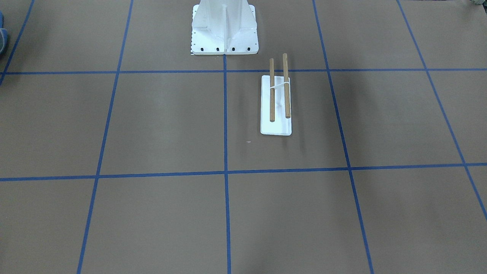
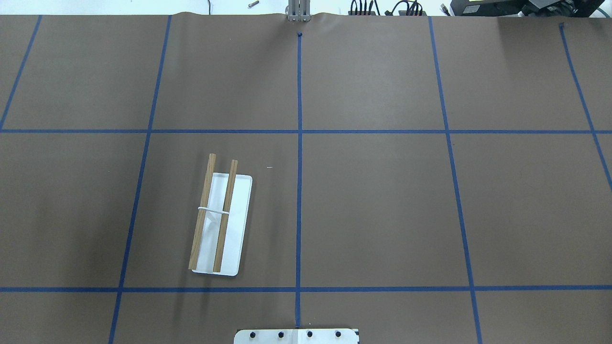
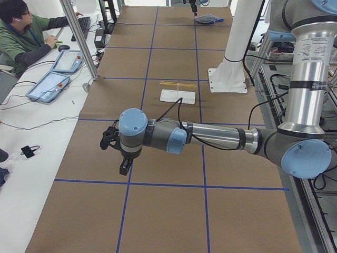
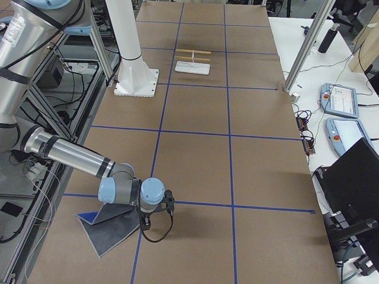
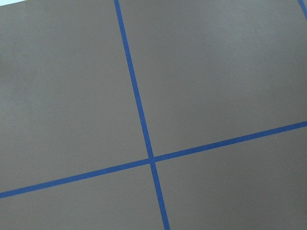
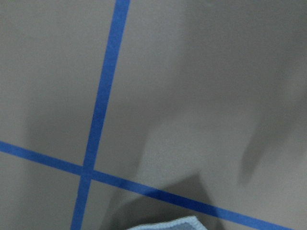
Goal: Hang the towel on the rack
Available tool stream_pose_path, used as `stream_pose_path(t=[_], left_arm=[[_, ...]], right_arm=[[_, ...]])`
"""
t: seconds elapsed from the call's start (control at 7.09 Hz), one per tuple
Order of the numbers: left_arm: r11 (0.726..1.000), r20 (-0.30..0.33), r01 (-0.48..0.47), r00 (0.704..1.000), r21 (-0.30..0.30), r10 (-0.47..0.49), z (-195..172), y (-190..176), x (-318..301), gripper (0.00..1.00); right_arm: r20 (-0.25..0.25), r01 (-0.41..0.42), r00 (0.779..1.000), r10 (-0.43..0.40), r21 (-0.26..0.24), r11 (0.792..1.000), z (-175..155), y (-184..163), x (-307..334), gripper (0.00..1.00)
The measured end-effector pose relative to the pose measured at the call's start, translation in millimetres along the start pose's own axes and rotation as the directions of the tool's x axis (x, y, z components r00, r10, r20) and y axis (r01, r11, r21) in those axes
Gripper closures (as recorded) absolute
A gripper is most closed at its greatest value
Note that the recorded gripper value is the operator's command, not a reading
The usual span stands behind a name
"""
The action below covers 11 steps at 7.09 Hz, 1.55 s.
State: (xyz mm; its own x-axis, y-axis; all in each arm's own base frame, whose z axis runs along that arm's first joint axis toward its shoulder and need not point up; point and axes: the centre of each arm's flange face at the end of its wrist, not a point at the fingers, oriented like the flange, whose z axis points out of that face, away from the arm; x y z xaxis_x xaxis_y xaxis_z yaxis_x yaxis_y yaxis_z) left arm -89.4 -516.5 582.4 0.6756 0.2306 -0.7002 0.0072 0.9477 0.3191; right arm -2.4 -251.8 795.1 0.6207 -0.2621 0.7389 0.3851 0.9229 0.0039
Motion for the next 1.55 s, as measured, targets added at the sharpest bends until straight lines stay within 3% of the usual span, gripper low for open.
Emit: stream_pose_path(t=[0.56, 0.71, 1.13, 1.27, 1.55], left_arm=[[1.0, 0.0, -0.001, 1.0, 0.001, 0.001, -0.1, -0.1, 0.1, 0.02], [1.0, 0.0, -0.001, 1.0, 0.001, 0.001, -0.1, -0.1, 0.1, 0.02], [1.0, 0.0, -0.002, 1.0, 0.002, 0.002, -0.3, -0.6, 0.3, 0.02], [1.0, 0.0, -0.002, 1.0, 0.002, 0.002, -0.4, -0.8, 0.4, 0.02], [1.0, 0.0, -0.003, 1.0, 0.003, 0.003, -0.8, -1.1, 0.8, 0.02]], right_arm=[[-0.004, 0.046, 0.999, -0.046, -0.06, 0.997, 18.1, -1.8, -1.1, 0.06], [-0.01, 0.054, 0.998, -0.055, -0.072, 0.996, 20.8, -2.2, -1.7, 0.14], [-0.029, 0.073, 0.997, -0.077, -0.103, 0.992, 27.6, -2.8, -3.0, 0.84], [-0.03, 0.08, 0.996, -0.084, -0.11, 0.991, 29.6, -2.5, -2.8, 1.0], [-0.052, 0.119, 0.991, -0.126, -0.129, 0.985, 32.6, -0.6, 1.5, 1.0]])
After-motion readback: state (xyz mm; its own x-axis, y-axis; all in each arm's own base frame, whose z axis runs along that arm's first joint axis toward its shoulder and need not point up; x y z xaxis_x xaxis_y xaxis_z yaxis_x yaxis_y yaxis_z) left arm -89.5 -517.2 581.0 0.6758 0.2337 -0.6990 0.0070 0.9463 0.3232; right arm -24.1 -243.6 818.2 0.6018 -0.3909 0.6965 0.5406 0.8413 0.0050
